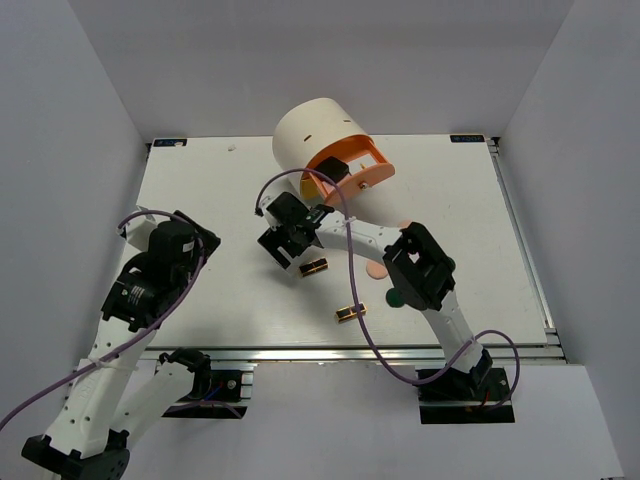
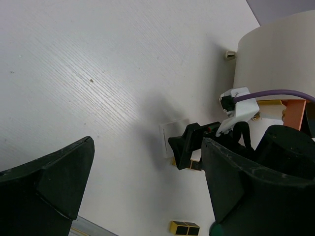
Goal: Organize the makeup
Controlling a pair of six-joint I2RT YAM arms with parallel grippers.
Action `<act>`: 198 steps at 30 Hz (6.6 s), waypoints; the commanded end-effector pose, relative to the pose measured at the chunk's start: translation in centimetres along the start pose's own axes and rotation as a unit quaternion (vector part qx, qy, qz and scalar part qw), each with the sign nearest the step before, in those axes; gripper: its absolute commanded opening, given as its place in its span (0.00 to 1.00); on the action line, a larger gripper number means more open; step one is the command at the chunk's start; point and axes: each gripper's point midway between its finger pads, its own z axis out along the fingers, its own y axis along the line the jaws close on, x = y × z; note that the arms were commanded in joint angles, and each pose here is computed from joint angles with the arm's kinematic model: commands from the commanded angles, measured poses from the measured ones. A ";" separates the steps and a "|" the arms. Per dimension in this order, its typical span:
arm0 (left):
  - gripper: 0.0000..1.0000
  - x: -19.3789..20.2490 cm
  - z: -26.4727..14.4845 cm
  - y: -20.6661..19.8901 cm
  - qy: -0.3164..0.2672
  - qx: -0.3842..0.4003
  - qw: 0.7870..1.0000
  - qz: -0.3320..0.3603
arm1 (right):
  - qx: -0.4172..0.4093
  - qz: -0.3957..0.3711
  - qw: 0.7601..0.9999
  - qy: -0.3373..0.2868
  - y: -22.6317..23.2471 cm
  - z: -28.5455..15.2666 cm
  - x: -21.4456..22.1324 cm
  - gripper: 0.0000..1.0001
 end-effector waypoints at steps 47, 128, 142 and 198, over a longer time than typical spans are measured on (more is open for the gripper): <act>0.98 1.3 0.8 1.9 0.002 -0.022 1.000 0.002 | -0.067 -0.043 0.995 0.065 2.7 2.5 5.5 0.78; 0.98 3.0 3.0 -1.8 0.004 0.086 0.996 0.027 | -0.006 0.102 0.941 -0.323 -22.8 -22.5 -8.2 0.54; 0.98 2.8 2.7 -1.6 0.000 0.086 0.996 0.025 | 0.001 0.095 0.942 -0.323 -23.1 -22.3 -8.3 0.89; 0.98 2.7 2.7 -2.3 0.004 0.093 0.995 0.030 | 0.064 -0.389 0.878 -0.274 -22.8 -18.4 -7.9 0.00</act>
